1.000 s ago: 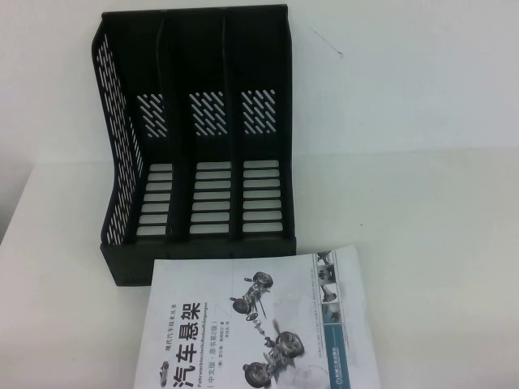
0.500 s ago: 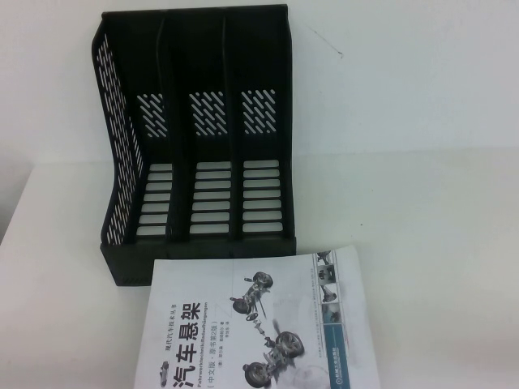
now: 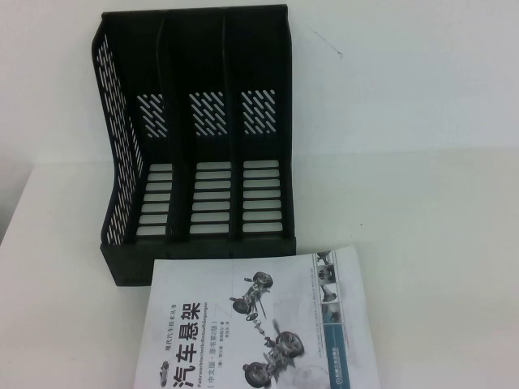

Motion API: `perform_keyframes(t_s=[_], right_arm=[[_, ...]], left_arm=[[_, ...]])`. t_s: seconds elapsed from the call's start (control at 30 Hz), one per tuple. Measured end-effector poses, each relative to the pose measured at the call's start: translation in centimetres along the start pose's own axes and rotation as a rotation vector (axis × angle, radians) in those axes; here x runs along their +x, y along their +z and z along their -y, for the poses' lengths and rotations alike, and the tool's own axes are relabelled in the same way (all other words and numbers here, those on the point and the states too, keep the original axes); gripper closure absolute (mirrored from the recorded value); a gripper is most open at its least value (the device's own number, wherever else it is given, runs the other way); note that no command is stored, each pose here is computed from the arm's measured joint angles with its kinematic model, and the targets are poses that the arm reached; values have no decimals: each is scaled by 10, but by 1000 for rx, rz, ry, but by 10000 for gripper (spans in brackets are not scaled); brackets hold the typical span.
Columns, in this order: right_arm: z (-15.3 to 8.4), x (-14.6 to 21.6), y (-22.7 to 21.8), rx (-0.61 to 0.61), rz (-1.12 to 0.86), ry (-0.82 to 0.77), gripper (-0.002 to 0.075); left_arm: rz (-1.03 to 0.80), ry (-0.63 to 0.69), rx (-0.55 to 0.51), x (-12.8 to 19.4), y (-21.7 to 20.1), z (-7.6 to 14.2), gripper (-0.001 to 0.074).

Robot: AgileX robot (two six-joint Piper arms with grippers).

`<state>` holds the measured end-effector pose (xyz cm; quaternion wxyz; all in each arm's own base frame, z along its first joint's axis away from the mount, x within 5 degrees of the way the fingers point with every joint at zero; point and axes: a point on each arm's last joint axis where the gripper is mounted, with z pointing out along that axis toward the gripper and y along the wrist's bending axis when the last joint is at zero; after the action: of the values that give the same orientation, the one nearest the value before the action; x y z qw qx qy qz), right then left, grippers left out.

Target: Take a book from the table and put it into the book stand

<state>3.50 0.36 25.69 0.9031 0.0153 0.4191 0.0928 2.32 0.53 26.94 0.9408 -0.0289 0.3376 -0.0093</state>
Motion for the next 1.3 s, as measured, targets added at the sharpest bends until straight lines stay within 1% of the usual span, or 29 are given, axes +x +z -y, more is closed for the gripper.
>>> perform_keyframes(t_s=[0.1, 0.3, 0.43, 0.5, 0.57, 0.6, 0.7, 0.77, 0.83, 0.93, 1.1, 1.2, 1.3], right_arm=[[0, -2, 0, -3, 17, 0, 729], [0, -4, 0, 0, 40, 8, 729], [0, -9, 0, -5, 95, 14, 729], [-1, -13, -1, -14, 139, 14, 729], [-2, -15, -1, -20, 170, 14, 729], [-2, -16, -1, -21, 177, 14, 729], [-2, -17, -2, -21, 183, 13, 729], [-2, -17, -2, -21, 186, 11, 729], [-2, -17, -2, -19, 188, 14, 729], [-2, -17, -2, -19, 188, 14, 729], [-1, -17, -2, -9, 192, 26, 729], [5, -17, -2, 51, 187, 92, 729], [13, -10, -1, 133, 119, 177, 729]], left_arm=[[43, -1, -2, -4, 0, 0, 738], [49, -5, -8, -4, 0, -1, 738], [26, -57, -62, -2, 0, -6, 738], [-20, -92, -93, 2, -1, -8, 738], [-126, -108, -92, 11, -1, -8, 738], [-206, -114, -82, 16, 0, -6, 738], [-406, -100, -35, 14, 10, 0, 738], [-470, -55, 1, 5, 16, 3, 738], [-487, -14, 25, -4, 21, 5, 738], [-459, 21, 36, -13, 27, 6, 738], [-530, 40, 55, -7, 24, 7, 738], [-575, 61, 69, -1, 20, 8, 738], [-625, 55, 76, 6, 16, 8, 738]])
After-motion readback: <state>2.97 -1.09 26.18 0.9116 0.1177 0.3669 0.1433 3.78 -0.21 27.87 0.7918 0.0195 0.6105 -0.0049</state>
